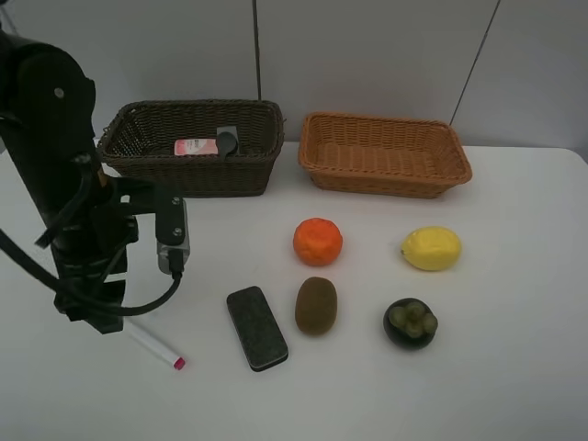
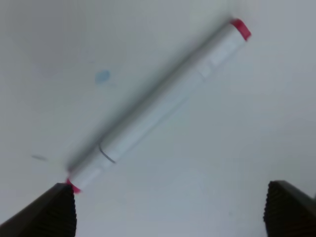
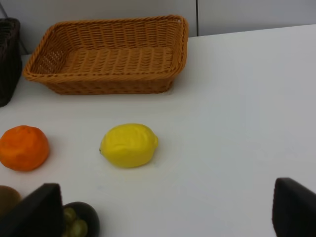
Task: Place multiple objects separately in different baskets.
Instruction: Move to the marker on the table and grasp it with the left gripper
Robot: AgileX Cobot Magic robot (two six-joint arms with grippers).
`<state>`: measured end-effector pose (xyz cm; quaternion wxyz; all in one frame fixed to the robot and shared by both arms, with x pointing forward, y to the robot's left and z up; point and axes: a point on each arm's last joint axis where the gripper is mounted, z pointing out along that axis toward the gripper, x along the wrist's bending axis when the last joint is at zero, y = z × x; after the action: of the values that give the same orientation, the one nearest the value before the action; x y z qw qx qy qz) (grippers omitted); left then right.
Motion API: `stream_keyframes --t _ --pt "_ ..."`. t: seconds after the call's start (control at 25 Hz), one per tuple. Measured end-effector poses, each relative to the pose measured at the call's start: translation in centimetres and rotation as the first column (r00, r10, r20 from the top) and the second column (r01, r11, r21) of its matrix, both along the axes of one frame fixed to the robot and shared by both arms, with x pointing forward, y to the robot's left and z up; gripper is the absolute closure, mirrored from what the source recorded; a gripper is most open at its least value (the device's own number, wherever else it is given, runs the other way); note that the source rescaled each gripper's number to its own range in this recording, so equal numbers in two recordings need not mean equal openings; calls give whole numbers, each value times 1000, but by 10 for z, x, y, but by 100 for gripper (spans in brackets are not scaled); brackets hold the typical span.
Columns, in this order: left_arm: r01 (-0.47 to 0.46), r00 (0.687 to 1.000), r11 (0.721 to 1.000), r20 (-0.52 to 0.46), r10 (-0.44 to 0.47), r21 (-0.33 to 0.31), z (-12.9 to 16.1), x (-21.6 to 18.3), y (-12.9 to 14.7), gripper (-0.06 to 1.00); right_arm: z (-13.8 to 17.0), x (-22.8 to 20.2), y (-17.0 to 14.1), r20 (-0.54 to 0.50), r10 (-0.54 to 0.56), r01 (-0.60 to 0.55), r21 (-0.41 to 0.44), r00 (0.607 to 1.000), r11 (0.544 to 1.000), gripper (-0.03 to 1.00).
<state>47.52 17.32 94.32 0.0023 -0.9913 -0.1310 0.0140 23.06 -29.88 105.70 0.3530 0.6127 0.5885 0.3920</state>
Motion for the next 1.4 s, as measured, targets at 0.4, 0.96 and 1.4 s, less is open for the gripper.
stream_keyframes --t 0.4,0.96,1.4 --pt "145 989 989 -14 -145 3 -41 -3 2 -6 0 0 0 0 0 0 0 1000 1000 -3" --pt "238 971 971 -5 -238 18 -84 9 -2 -6 0 0 0 0 0 0 0 1000 1000 -3" --pt "198 979 980 33 -199 32 -88 15 -4 70 0 0 0 0 0 0 0 1000 1000 -3"
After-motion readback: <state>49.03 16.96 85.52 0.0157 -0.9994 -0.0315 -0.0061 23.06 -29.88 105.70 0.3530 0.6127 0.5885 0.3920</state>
